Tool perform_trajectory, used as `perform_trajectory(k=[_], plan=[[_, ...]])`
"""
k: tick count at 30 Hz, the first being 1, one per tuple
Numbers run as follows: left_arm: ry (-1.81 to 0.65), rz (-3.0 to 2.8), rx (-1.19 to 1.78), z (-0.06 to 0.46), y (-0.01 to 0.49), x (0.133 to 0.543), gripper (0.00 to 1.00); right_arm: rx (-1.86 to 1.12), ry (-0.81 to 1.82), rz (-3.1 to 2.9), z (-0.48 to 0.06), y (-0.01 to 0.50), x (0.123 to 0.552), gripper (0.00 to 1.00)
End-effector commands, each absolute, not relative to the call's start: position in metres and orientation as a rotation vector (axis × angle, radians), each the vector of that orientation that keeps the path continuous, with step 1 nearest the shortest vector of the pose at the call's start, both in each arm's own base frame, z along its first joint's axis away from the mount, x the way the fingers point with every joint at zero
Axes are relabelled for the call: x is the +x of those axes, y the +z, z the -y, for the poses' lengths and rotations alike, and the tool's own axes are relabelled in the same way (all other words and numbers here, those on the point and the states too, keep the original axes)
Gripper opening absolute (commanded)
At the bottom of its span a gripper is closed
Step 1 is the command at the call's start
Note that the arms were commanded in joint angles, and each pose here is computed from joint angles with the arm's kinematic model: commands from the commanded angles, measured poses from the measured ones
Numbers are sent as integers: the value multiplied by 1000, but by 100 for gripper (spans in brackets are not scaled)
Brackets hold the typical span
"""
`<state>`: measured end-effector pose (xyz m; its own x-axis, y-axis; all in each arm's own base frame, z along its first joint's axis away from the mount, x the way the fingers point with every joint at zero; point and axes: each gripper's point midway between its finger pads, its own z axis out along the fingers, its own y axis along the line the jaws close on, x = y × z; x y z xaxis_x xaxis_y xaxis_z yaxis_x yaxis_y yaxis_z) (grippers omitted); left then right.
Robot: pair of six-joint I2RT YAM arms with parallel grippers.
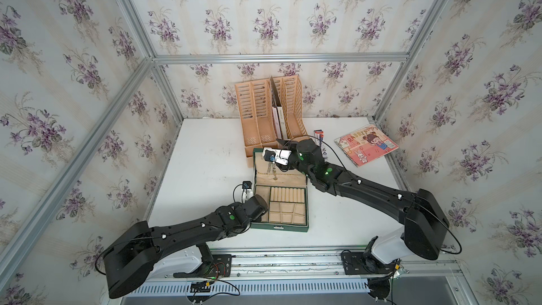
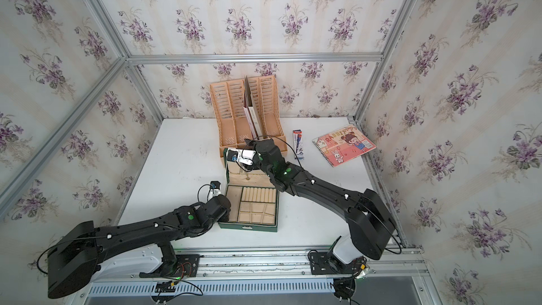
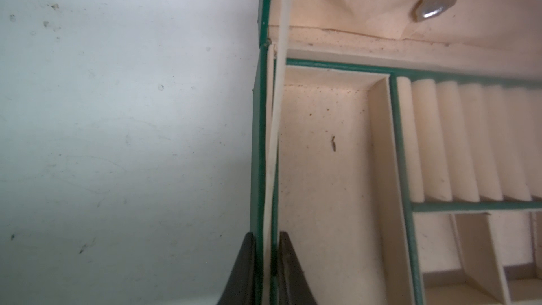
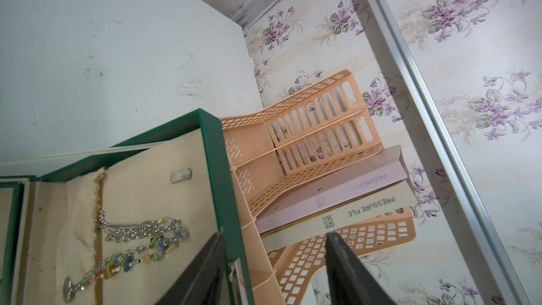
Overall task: Put jewelry chain into jewelry box
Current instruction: Close the fastener on the jewelry box, then reset both arms
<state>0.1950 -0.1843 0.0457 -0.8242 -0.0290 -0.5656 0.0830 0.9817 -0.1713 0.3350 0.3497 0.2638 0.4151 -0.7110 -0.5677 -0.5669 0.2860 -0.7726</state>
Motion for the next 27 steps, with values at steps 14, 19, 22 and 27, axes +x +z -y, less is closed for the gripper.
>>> perform_trajectory(k=[14, 19, 22, 27], plan=[[-273, -2608, 145, 182, 90, 176, 54, -802, 404, -1399, -282, 352, 265, 100], [-163, -2474, -36, 137, 142, 183, 62, -331, 582, -1522, -229, 350, 263, 100], [-49, -2301, -127, 103, 178, 195, 85, -47, 644, -1637, -199, 318, 267, 100], [159, -1923, 32, 92, 215, 231, 87, 14, 428, -1544, -158, 299, 268, 100]])
